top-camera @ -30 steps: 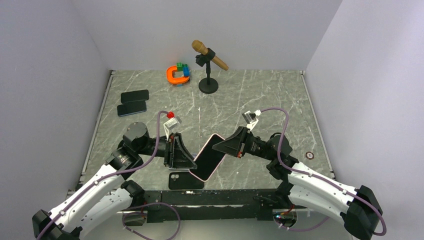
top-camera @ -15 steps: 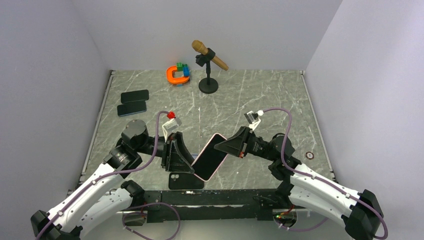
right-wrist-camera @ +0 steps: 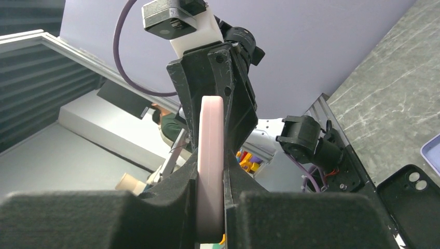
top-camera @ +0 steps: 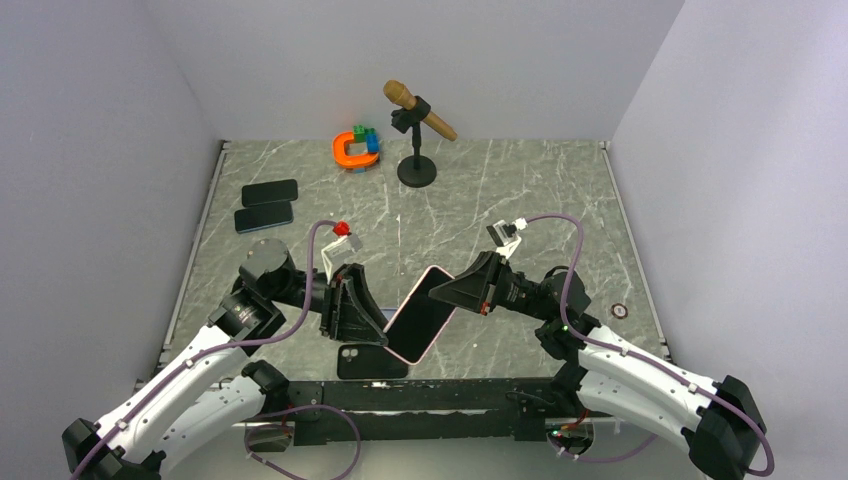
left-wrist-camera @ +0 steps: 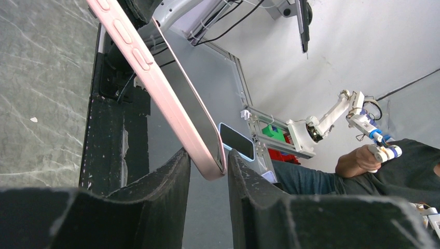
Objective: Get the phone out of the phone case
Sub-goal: Remove the phone case from the phone.
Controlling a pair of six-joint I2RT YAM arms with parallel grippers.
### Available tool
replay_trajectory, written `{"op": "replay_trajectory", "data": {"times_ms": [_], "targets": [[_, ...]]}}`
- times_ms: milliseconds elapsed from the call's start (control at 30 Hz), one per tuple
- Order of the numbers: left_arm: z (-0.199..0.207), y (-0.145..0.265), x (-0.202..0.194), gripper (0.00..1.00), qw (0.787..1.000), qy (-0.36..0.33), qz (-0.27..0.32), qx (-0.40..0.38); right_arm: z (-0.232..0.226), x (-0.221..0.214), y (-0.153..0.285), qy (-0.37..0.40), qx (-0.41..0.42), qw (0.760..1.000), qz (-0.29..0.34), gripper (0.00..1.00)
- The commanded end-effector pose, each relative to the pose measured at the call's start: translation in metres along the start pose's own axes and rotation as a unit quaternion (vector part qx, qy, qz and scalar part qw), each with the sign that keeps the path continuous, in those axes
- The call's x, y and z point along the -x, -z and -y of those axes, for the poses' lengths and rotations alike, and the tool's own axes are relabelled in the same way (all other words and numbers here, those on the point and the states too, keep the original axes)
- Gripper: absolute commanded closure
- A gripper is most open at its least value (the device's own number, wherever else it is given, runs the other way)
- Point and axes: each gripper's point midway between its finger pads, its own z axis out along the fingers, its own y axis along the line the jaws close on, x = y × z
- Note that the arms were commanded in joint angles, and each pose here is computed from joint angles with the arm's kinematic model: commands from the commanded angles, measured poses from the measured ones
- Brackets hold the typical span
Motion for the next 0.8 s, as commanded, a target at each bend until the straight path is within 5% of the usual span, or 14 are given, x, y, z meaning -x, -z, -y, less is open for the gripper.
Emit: {"op": "replay_trajectory", "data": {"times_ms": [0, 233, 767], "targets": [[0.035, 0.004, 0.003, 0.61, 0.996, -0.058, -0.02, -0.064, -0.004, 0.03, -0.003, 0.019, -0.003, 0.997, 0.069, 1.0], [0.044, 0.005, 0.006, 0.64, 0.995, -0.069, -0.013, -0.075, 0.004, 0.033, -0.003, -0.004, -0.006, 0.997, 0.079, 1.0], [0.068, 0.001, 0.052, 1.0, 0.98, -0.132, 0.098, -0.113, 0.012, 0.026, -0.01, -0.037, 0.043, 0.996, 0.066, 1.0]]}}
